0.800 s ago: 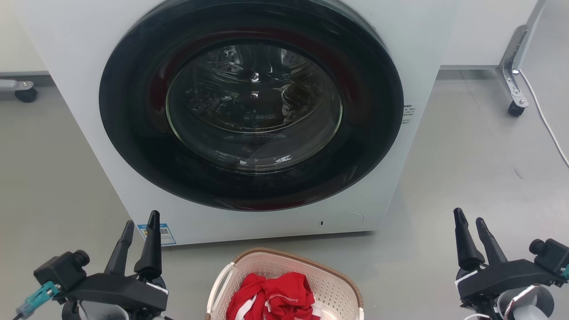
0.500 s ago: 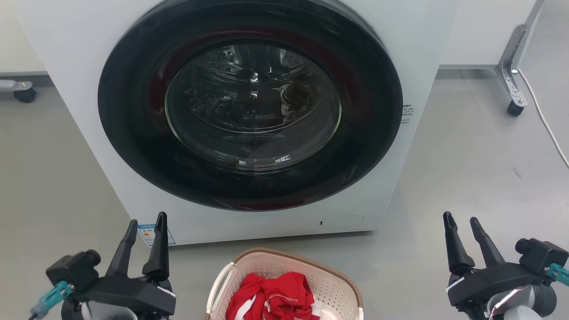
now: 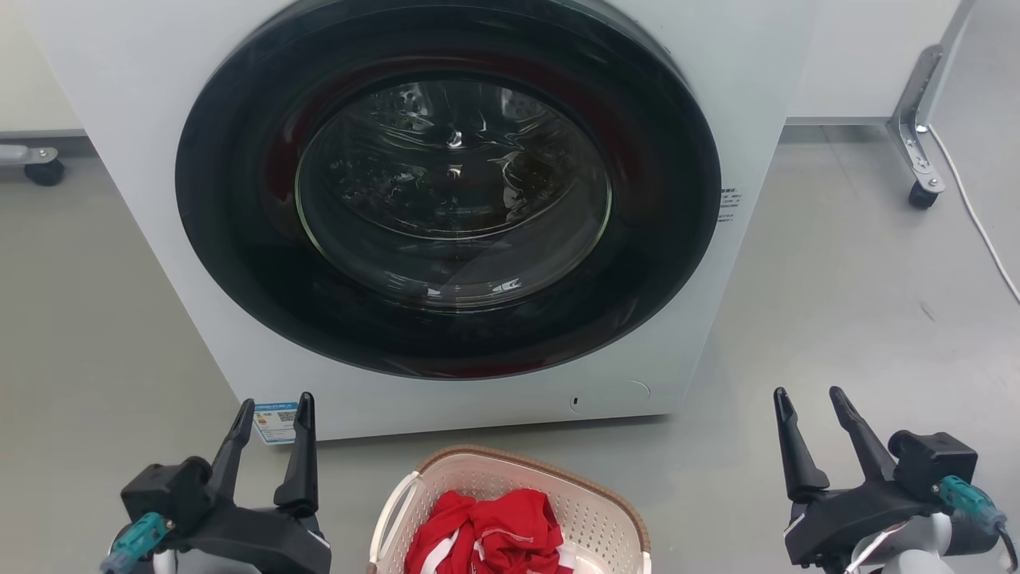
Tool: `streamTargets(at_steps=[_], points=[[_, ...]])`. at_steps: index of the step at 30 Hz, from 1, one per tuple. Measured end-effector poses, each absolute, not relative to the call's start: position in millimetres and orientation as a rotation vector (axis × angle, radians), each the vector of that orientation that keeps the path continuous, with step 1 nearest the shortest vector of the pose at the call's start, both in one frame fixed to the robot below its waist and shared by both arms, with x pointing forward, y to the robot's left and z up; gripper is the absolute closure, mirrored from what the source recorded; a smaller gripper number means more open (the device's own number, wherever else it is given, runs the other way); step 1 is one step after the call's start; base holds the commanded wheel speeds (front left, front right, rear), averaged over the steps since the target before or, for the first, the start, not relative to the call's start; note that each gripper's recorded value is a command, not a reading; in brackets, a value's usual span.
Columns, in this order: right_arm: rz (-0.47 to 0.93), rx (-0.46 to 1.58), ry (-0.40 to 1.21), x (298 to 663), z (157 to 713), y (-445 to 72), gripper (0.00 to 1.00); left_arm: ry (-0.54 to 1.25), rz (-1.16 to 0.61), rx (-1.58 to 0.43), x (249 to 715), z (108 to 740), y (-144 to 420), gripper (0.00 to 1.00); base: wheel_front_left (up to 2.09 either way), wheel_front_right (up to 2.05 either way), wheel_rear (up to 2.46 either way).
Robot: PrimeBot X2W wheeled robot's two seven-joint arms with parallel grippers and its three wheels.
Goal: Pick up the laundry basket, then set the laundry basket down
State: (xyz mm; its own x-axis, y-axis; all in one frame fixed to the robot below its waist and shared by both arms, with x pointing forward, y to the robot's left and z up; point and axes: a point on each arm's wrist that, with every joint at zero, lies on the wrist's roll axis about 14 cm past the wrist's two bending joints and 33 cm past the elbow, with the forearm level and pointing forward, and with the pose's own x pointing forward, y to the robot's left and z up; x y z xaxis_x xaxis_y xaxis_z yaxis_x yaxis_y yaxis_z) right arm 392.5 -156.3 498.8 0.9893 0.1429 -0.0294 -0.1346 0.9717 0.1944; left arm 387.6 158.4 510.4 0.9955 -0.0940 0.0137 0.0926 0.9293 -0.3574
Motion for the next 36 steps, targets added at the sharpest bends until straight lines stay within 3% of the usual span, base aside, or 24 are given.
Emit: streamTargets(at_steps=[19, 36], points=[[0.195, -0.034, -0.007, 387.7, 495.9, -145.9, 0.00, 0.007, -0.118, -0.155, 382.8, 500.4, 150.6, 0.00, 0.00, 0.00, 0.00], [0.142, 0.108, -0.006, 390.4, 498.6, -153.4, 0.00, 0.017, -0.109, -0.175, 382.0, 497.2, 149.8, 0.00, 0.00, 0.00, 0.00]])
